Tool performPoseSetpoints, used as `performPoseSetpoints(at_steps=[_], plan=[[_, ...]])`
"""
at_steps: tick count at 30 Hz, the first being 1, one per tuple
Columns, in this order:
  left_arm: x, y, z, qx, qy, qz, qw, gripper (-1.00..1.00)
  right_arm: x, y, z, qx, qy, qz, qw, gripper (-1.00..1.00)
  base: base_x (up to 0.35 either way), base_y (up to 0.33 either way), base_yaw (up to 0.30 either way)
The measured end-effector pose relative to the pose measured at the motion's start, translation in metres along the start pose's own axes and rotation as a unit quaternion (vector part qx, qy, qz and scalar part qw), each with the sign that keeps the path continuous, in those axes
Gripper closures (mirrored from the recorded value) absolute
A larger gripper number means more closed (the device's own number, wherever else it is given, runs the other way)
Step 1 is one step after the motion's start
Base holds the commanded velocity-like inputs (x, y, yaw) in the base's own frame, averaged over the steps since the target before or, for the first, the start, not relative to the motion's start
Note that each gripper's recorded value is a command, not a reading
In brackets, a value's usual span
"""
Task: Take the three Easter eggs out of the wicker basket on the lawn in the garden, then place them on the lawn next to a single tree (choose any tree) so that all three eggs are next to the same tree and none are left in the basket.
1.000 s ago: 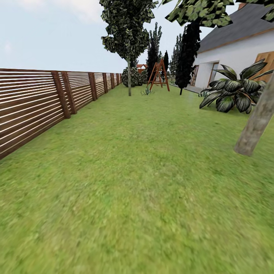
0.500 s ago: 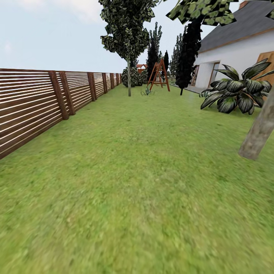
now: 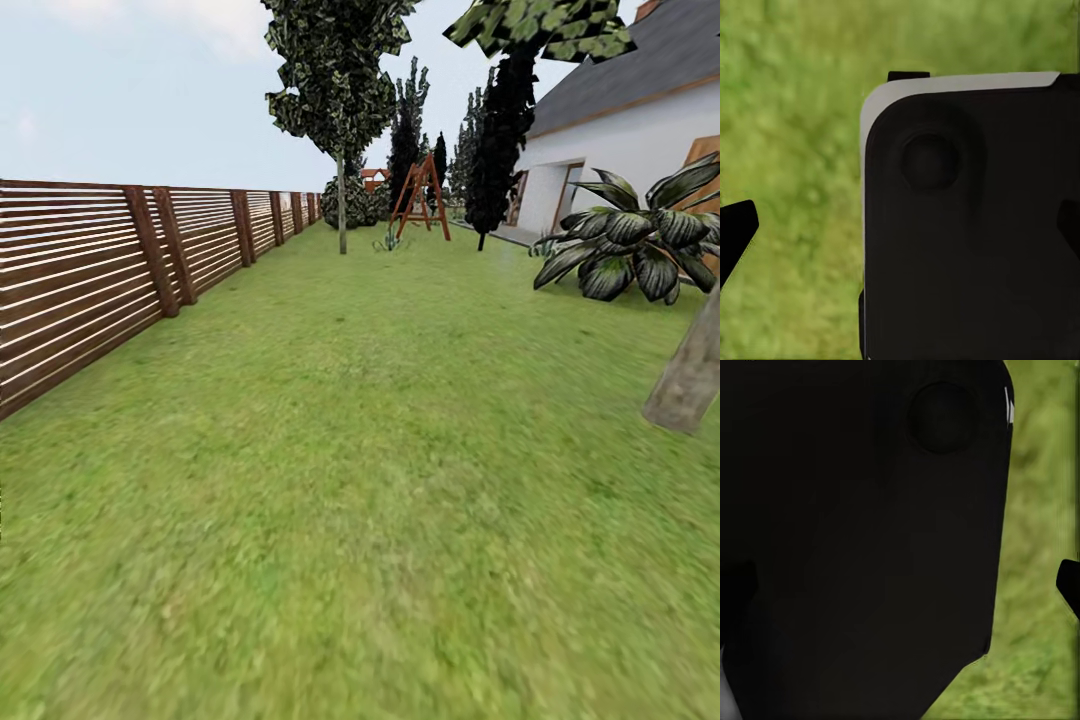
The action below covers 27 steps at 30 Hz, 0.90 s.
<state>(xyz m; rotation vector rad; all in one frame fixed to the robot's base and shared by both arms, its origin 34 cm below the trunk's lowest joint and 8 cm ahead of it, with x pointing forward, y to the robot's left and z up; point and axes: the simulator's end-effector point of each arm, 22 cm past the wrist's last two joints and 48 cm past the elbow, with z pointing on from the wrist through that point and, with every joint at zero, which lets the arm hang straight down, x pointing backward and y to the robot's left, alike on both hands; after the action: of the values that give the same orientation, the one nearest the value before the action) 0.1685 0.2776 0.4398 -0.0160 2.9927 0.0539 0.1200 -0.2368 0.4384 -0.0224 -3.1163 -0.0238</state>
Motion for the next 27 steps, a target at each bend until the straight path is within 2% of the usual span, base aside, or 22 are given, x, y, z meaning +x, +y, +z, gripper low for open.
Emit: performPoseSetpoints(at_steps=[6, 27], plan=[[-0.0006, 0.0010, 0.0000, -0.001, -0.001, 0.000, 1.0000, -1.00, -0.0005, -0.0029, 0.0000, 0.004, -0.001, 0.004, 1.0000, -1.00, 0.333, 0.000, 0.085], [-0.0006, 0.0007, -0.0001, 0.000, -0.002, 0.001, 1.0000, -1.00, 0.0013, -0.0065, -0.0001, 0.006, 0.001, 0.005, 1.0000, -1.00, 0.333, 0.000, 0.004]])
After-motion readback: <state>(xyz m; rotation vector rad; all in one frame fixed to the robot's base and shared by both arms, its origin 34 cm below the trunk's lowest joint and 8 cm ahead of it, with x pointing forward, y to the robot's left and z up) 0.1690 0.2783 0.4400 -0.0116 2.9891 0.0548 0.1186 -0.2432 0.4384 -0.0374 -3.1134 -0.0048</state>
